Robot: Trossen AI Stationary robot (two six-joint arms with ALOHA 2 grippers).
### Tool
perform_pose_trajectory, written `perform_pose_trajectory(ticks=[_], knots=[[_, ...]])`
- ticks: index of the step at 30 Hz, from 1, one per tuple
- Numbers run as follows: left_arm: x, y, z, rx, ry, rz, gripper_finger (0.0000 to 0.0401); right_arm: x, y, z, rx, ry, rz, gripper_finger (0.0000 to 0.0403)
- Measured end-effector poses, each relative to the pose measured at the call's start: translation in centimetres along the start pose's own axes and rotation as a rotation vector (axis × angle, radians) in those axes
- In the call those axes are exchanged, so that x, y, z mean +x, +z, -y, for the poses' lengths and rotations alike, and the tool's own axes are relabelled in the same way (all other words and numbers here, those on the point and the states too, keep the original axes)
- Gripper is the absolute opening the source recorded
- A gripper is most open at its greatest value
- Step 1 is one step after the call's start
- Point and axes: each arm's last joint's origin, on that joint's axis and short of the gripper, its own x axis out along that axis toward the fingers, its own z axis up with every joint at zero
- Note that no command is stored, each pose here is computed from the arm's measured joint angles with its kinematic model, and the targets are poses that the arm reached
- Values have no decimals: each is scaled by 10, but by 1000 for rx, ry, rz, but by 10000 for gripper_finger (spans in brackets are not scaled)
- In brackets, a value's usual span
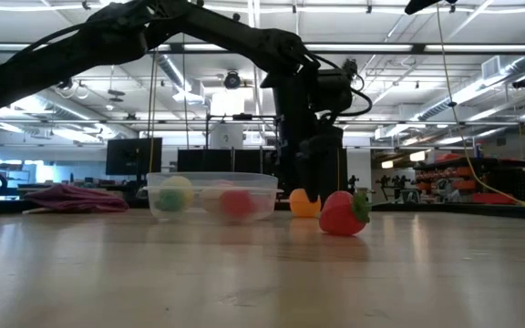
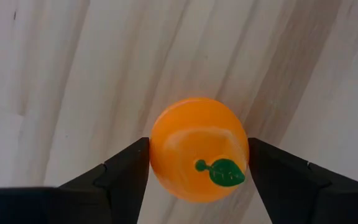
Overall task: Pick and placing Produce into tupperware
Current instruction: Put the orange into the transparent bin
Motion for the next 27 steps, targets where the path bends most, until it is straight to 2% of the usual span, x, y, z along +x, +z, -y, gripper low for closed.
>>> perform_pose_trajectory(ticks=[7,14,18,27], knots=[[0,0,-2,-31,-2,-1,246,0,0,0,0,0,0,240],[-4,-2,8,1,-2,-6,243,0,0,0,-1,1,0,240],[-15,-4,15,32,0,-23,241,0,0,0,0,1,0,240],[-63,-12,40,80,-10,-1,238,0,0,0,0,1,0,240]])
